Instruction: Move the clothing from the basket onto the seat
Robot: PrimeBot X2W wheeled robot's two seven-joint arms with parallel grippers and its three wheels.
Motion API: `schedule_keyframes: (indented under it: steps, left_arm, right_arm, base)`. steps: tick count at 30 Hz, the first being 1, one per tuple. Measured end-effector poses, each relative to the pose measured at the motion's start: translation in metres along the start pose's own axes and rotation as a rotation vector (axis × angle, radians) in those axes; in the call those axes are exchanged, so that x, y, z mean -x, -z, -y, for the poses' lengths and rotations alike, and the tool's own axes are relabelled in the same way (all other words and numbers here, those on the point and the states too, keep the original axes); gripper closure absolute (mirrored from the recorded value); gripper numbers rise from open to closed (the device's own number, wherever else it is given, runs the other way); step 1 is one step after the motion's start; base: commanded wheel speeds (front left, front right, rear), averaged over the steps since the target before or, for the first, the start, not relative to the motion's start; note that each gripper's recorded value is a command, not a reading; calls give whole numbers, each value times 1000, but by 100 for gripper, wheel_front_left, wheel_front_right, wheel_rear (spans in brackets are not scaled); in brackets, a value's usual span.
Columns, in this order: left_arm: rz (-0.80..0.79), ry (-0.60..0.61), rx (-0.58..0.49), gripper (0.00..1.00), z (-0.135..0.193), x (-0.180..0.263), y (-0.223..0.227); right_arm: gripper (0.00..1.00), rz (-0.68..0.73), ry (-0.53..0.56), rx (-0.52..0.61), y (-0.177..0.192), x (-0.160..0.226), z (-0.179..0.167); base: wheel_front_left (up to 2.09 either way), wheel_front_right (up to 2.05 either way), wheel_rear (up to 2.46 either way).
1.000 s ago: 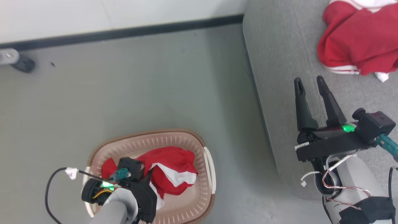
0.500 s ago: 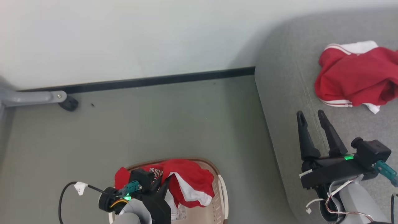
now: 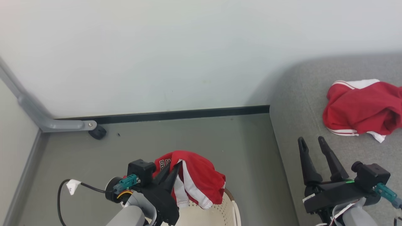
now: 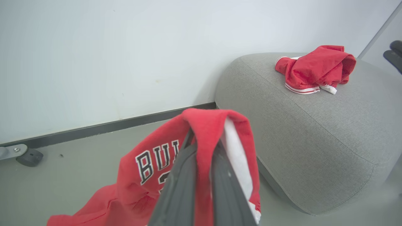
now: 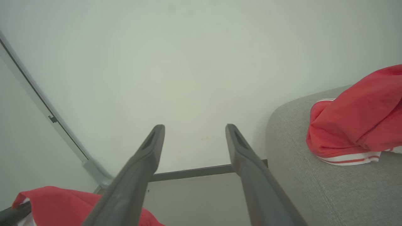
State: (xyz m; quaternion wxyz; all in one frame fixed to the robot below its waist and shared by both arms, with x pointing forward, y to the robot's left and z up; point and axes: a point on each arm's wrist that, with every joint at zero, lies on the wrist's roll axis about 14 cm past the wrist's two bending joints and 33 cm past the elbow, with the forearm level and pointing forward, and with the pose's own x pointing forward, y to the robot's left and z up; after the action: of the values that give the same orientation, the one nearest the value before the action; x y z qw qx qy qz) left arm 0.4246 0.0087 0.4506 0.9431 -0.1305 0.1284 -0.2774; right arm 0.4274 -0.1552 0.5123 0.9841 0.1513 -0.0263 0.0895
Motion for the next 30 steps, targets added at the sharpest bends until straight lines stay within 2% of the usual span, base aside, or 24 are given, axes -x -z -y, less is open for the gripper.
schedule_keyframes:
  steps: [16,30]
  left_arm:
    - [275,85,-74,100,31,27,-97]
    - [399,161,-76,100,60,36,-135]
  right_arm:
    - [0,18,-116,-10,-8,18,-44]
    - [0,-53,-193,49,12,31,-59]
  base:
    - [0,0,0]
    - [0,0,0]
